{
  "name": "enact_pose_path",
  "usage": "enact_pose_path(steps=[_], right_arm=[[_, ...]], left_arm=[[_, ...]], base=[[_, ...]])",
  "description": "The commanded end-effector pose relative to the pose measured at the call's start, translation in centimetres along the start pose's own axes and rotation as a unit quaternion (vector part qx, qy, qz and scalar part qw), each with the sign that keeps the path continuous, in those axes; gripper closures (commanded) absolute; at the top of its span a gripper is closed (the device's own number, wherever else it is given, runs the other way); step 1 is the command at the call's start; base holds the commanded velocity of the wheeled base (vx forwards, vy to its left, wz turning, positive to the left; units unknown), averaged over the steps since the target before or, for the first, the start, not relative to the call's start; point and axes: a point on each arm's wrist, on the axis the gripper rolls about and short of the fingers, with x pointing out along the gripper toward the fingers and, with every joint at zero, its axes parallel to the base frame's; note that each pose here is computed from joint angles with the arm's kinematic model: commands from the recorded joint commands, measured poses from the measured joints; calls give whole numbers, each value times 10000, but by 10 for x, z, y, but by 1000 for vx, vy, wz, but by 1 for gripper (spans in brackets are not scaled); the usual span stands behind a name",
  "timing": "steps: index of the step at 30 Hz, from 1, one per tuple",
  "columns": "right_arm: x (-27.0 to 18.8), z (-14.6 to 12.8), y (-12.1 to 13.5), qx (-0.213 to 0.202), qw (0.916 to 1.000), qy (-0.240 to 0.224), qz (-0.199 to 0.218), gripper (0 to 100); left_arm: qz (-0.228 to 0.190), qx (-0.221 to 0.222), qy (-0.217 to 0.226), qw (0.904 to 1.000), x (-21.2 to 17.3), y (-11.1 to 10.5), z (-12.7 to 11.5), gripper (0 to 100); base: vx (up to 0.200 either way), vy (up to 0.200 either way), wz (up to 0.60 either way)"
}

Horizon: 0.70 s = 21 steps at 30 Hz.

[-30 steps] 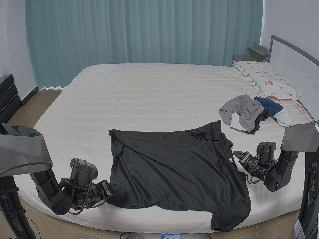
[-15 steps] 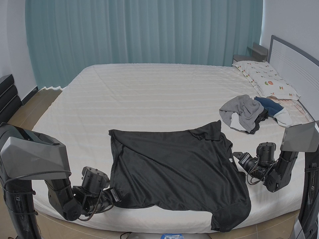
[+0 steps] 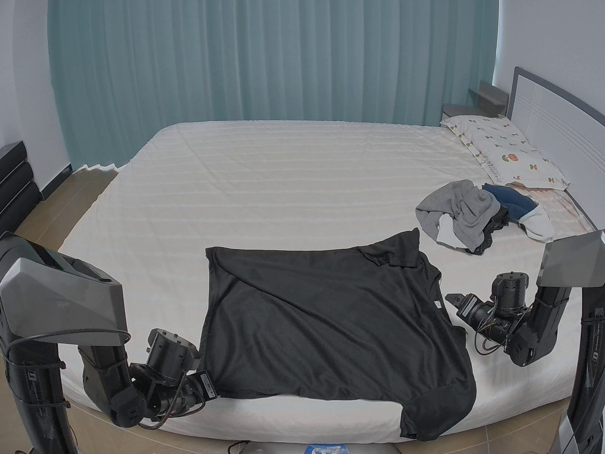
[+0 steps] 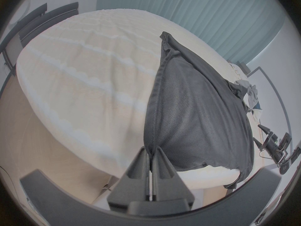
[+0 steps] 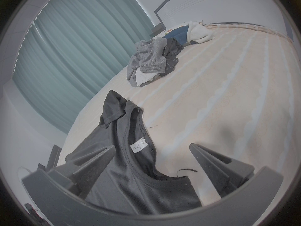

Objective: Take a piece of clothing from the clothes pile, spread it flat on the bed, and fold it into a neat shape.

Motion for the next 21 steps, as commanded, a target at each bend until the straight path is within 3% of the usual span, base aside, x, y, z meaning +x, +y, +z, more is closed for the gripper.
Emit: enact_pose_path(steps=[1, 6, 14, 21], right_arm=[[-6, -2, -3, -149, 9998, 72, -67, 0], [-14, -11, -11, -509, 9980, 339, -184, 0], [-31, -22, -18, -903, 9921, 869, 0, 0], [-40, -32, -21, -1098, 9866, 1203, 77, 0]], left_arm=[[158, -5, -53, 9999, -14, 15, 3, 100], [507, 131, -60, 9986, -19, 39, 10, 100], [757, 97, 24, 9971, -21, 54, 11, 100], [749, 89, 39, 9971, -21, 55, 10, 100]], base=[[0, 0, 0], [0, 0, 0], [0, 0, 0], [0, 0, 0]])
